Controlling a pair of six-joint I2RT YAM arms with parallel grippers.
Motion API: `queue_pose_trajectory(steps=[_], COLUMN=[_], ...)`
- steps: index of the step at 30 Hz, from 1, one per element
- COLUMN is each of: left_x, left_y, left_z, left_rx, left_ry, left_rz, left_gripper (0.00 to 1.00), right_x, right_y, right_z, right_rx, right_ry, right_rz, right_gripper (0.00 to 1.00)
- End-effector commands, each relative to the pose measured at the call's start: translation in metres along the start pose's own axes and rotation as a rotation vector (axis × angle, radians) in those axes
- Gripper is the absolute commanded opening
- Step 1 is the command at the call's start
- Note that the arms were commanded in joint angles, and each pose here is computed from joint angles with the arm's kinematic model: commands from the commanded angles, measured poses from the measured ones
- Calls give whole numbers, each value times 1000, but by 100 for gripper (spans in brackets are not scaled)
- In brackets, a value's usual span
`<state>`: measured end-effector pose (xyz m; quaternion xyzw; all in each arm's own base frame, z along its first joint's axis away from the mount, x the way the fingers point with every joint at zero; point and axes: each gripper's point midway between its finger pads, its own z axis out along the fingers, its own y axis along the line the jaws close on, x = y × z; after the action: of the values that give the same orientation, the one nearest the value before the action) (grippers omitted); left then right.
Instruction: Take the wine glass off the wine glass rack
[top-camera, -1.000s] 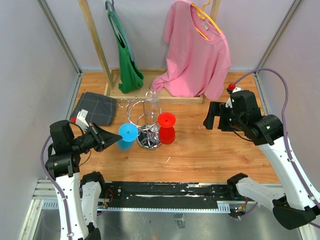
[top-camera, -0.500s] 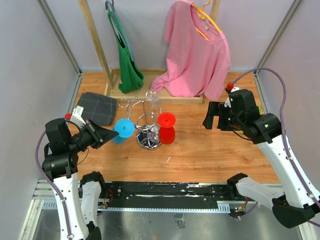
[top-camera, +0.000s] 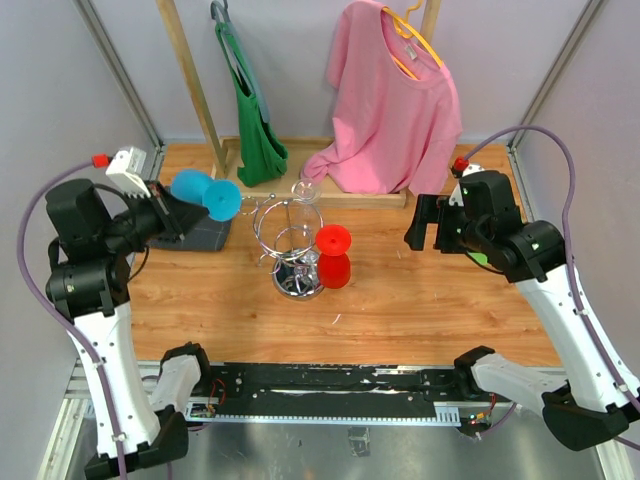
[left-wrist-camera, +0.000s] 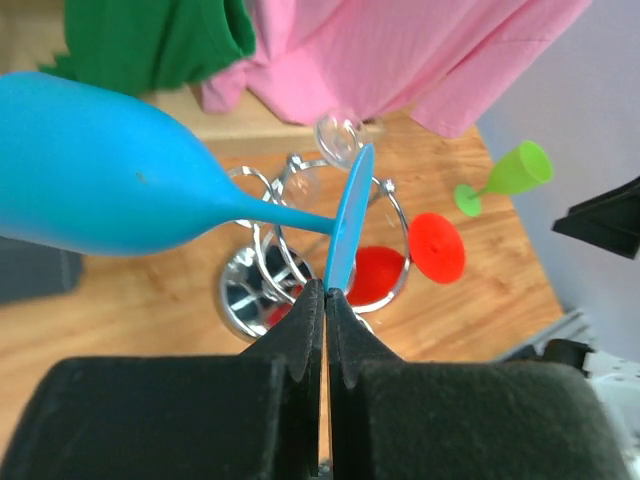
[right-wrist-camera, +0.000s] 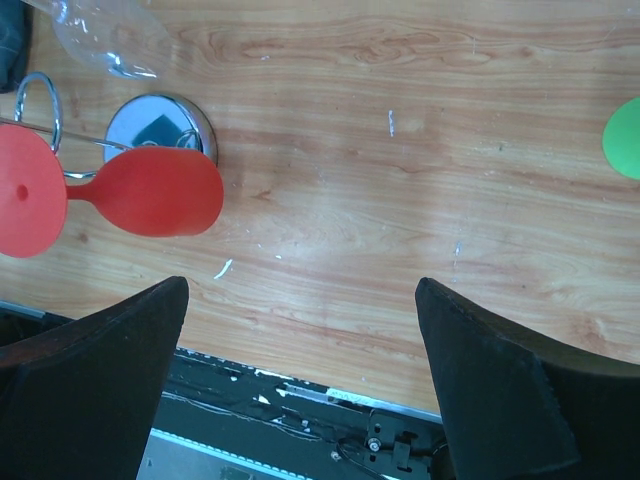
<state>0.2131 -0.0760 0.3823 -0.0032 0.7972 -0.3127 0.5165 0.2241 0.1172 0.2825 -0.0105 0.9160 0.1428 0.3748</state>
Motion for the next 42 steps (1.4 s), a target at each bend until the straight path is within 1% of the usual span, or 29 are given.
queue_pose_trajectory(steps=[1, 3, 8, 12, 17, 22, 26, 34, 37, 39, 42], left_x=[-44, -60, -94, -110, -109, -103, -89, -34, -8, 11, 30], left_y=[3, -2, -37, -65, -113, -167, -198, -253, -263, -263, -260], left_z=[4, 7, 9, 18, 32, 37, 35, 30, 28, 32, 40], left_rx=[-3, 27, 208, 313, 492, 651, 780, 1037, 1100, 1125, 1136], left_ry=[-63, -81, -99, -102, -91, -95, -72, 29, 60, 85, 90], left_rz=[244, 304, 387, 454, 491, 540, 564, 539, 581, 611, 672], left_gripper=[0, 0, 0, 0, 0, 0, 0, 0, 0, 0, 0], right_x=[-19, -24, -39, -54, -68, -73, -76, -88, -95, -99, -106], right_y=[8, 9, 13, 14, 15, 8, -4, -37, -42, -43, -42], right_z=[-7, -8, -12, -17, -25, -40, -56, -91, -106, -115, -126], right_rx=[-24, -25, -38, -48, -49, -18, 25, 138, 153, 163, 169], right_ry=[-60, -70, -98, -130, -166, -200, -231, -286, -304, -309, -317], right_rz=[-22, -24, -24, -5, 15, 25, 39, 47, 45, 31, 11], right_gripper=[98, 99, 99, 98, 99, 98, 99, 98, 98, 98, 98])
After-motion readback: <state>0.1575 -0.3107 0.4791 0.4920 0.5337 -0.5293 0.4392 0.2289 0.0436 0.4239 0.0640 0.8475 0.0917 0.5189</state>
